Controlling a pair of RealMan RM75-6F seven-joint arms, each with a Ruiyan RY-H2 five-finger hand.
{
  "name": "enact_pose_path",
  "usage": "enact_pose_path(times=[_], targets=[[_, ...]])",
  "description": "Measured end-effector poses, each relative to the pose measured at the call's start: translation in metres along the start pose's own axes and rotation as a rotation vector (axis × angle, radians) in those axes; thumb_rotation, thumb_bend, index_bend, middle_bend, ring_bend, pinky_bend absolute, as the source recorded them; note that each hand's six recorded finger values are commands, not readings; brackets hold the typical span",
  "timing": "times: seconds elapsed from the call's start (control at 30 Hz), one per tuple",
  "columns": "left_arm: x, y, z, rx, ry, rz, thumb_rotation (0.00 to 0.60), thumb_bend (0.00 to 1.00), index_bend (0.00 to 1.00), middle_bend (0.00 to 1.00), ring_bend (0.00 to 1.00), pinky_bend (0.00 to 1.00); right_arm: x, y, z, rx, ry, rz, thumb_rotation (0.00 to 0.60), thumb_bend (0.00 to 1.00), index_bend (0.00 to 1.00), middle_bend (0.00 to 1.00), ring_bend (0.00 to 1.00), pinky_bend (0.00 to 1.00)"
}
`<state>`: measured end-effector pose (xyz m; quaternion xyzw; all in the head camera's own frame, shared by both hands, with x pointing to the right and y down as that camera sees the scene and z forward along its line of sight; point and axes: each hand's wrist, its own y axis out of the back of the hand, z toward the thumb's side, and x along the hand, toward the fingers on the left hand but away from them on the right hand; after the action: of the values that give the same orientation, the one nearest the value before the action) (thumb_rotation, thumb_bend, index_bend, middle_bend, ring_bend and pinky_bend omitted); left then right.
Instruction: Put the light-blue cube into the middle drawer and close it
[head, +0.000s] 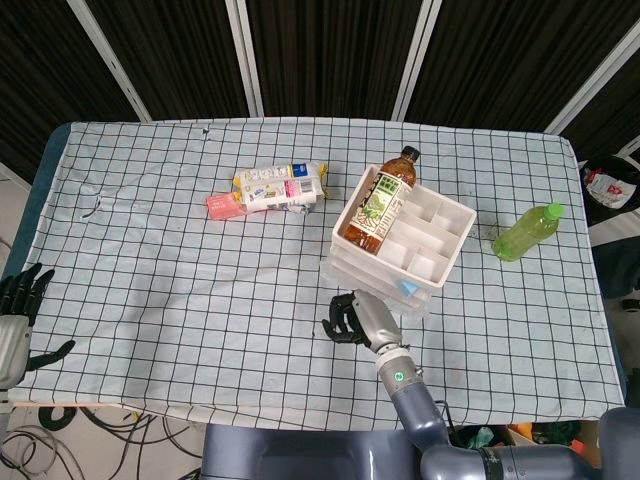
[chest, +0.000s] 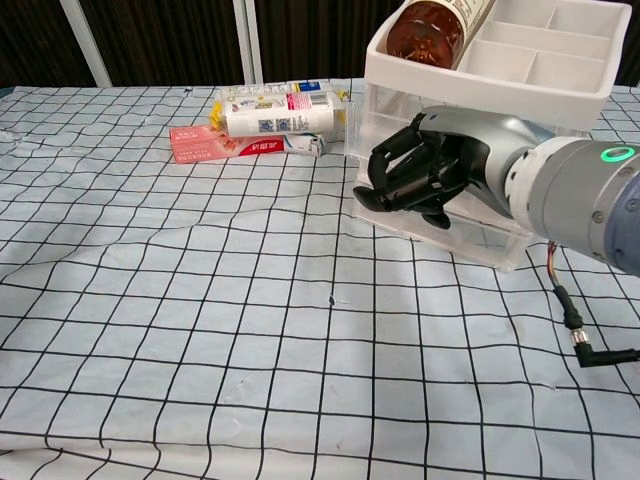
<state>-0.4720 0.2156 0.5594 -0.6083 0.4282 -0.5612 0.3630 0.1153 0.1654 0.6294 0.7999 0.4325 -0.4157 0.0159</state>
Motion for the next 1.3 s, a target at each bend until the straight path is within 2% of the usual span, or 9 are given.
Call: enact_pose_path(times=[0.23, 0.5, 1.3], targets=[[0.0, 0.0, 0.0, -0.001, 0.002, 0.0, 0.6, 0.05, 0.0, 0.0, 0.0, 0.0, -0.009, 0.012, 0.003, -0.009, -0.008, -0.035, 0.6, 0.37, 0.74, 0.8, 0.87, 0.81], [0.0, 0.0, 0.0, -0.003, 0.004, -0.002, 0.6, 0.05, 0.0, 0.0, 0.0, 0.0, -0.014, 0.026, -0.008, -0.021, -0.054, -0.066, 0.6, 0.37, 0.74, 0.81, 0.87, 0.81], [0.0, 0.0, 0.0, -0.009, 0.009, -0.001, 0.6, 0.05, 0.0, 0.0, 0.0, 0.0, -0.024, 0.037, -0.036, -0.025, -0.135, -0.094, 0.6, 0.37, 0.74, 0.81, 0.87, 0.81]])
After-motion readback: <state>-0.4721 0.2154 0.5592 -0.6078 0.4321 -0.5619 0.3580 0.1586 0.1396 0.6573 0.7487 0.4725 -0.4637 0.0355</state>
